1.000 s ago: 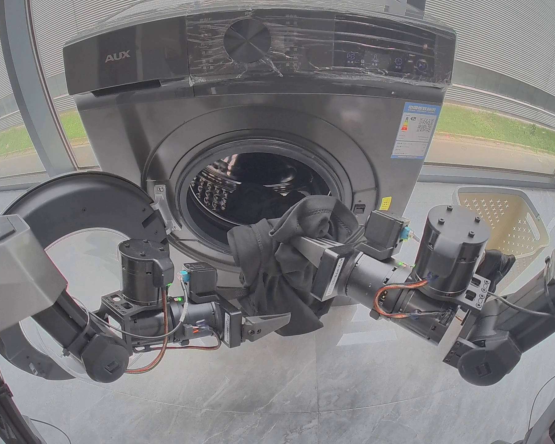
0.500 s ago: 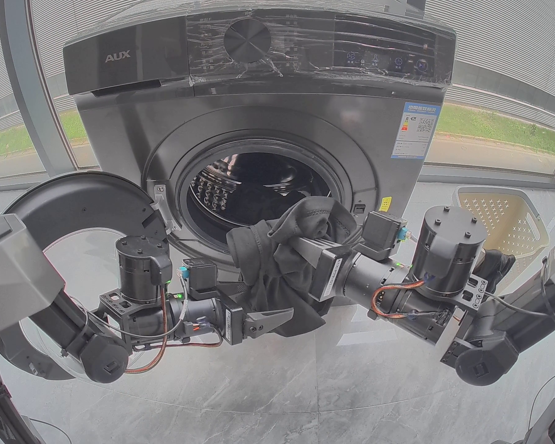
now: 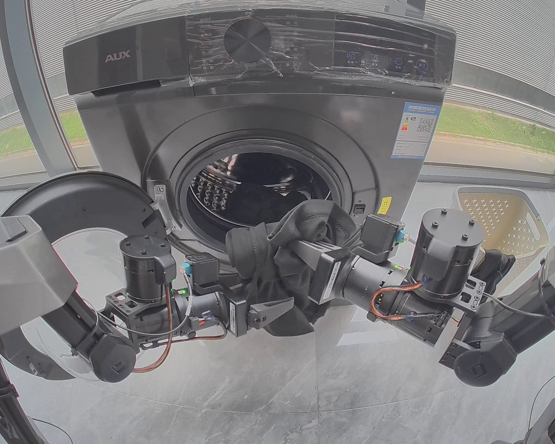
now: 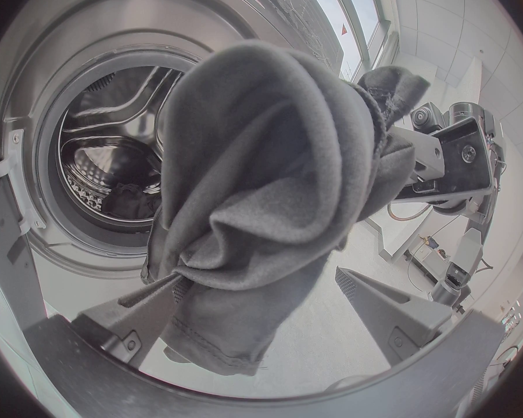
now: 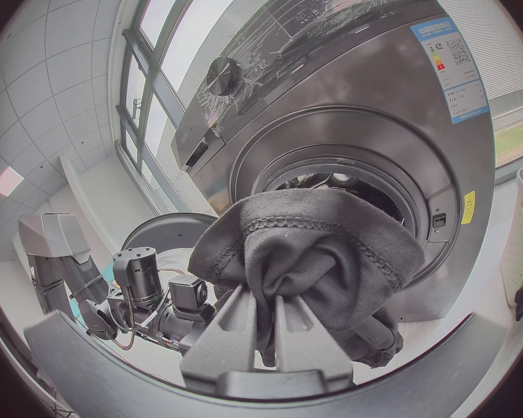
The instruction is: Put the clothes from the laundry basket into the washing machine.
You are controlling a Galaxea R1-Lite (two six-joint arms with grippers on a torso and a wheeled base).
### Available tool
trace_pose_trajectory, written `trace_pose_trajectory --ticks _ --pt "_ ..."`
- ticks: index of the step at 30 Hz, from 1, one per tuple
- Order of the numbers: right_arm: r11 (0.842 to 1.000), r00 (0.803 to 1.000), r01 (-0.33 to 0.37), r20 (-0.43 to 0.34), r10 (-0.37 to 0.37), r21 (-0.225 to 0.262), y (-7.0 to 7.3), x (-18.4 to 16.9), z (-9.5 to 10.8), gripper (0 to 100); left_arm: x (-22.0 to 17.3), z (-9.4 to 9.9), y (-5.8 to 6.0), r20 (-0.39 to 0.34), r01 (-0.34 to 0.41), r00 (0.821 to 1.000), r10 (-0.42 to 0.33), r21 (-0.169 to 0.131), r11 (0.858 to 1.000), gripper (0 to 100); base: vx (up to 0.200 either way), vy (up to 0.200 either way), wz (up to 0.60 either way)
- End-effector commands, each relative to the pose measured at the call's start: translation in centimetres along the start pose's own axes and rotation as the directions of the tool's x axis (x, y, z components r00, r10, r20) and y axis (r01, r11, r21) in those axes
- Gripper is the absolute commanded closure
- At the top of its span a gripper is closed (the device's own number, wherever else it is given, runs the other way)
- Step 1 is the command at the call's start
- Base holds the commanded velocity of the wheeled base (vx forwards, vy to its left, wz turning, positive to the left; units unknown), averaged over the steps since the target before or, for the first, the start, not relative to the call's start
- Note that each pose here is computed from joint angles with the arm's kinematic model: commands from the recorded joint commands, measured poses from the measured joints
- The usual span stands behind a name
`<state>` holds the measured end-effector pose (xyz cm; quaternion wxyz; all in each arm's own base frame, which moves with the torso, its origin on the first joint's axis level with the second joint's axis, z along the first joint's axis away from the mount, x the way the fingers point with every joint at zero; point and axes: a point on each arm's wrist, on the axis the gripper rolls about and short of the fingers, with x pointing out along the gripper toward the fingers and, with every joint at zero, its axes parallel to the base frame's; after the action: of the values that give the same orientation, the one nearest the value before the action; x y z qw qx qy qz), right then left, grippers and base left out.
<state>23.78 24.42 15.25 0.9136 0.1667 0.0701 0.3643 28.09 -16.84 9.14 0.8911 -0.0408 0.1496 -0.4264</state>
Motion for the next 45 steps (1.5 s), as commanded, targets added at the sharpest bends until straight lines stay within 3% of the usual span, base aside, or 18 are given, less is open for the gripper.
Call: trace_pose_trajectory --ticks 1,9,17,18,29,37,42,43,45 --pt "1.000 1.000 -0.001 0.000 0.001 0.000 0.0 0.1 0.0 100 0.2 -0.4 -0.6 -0.015 0.020 1.000 -0.020 -0.002 1.000 0 0.000 0.000 0.00" --pt "1.000 1.000 0.000 -0.001 0.000 0.000 0.0 0.1 -0.1 100 0.8 -1.4 -1.3 -0.049 0.051 0.998 -0.051 -0.010 0.999 0 0.000 0.000 0.00" --pt "1.000 1.000 0.002 0.000 -0.002 0.001 0.0 0.1 -0.1 100 1.2 -1.8 -1.0 -0.045 0.036 0.998 -0.036 -0.012 0.999 0 0.000 0.000 0.00" --pt "1.000 1.000 0.002 0.000 -0.002 0.001 0.0 0.1 -0.1 100 1.2 -1.7 -1.0 -0.039 0.035 0.999 -0.035 -0.010 0.999 100 0.000 0.000 0.00" --pt "1.000 1.000 0.002 0.000 -0.002 0.001 -0.1 0.1 -0.1 100 0.1 -1.1 -1.6 -0.011 0.047 0.999 -0.047 0.002 0.999 100 0.000 0.000 0.00" --pt "1.000 1.000 0.014 -0.019 -0.014 -0.001 -0.4 0.3 -0.6 100 -2.0 -0.6 -3.6 0.005 0.095 0.995 -0.095 0.018 0.995 100 0.000 0.000 0.00" --pt "1.000 0.999 0.030 -0.034 -0.030 -0.007 -0.9 0.4 -1.0 100 -2.5 0.8 -4.6 0.059 0.119 0.991 -0.121 0.034 0.992 100 0.000 0.000 0.00" --pt "0.999 0.998 0.041 -0.038 -0.041 -0.007 -1.1 0.4 -1.1 0 -2.5 1.4 -4.5 0.084 0.114 0.989 -0.118 0.043 0.993 100 0.000 0.000 0.00" --pt "0.998 0.997 0.064 -0.037 -0.064 -0.013 -1.2 0.2 -1.3 0 -2.4 2.4 -4.4 0.121 0.109 0.986 -0.115 0.049 0.993 100 0.000 0.000 0.00"
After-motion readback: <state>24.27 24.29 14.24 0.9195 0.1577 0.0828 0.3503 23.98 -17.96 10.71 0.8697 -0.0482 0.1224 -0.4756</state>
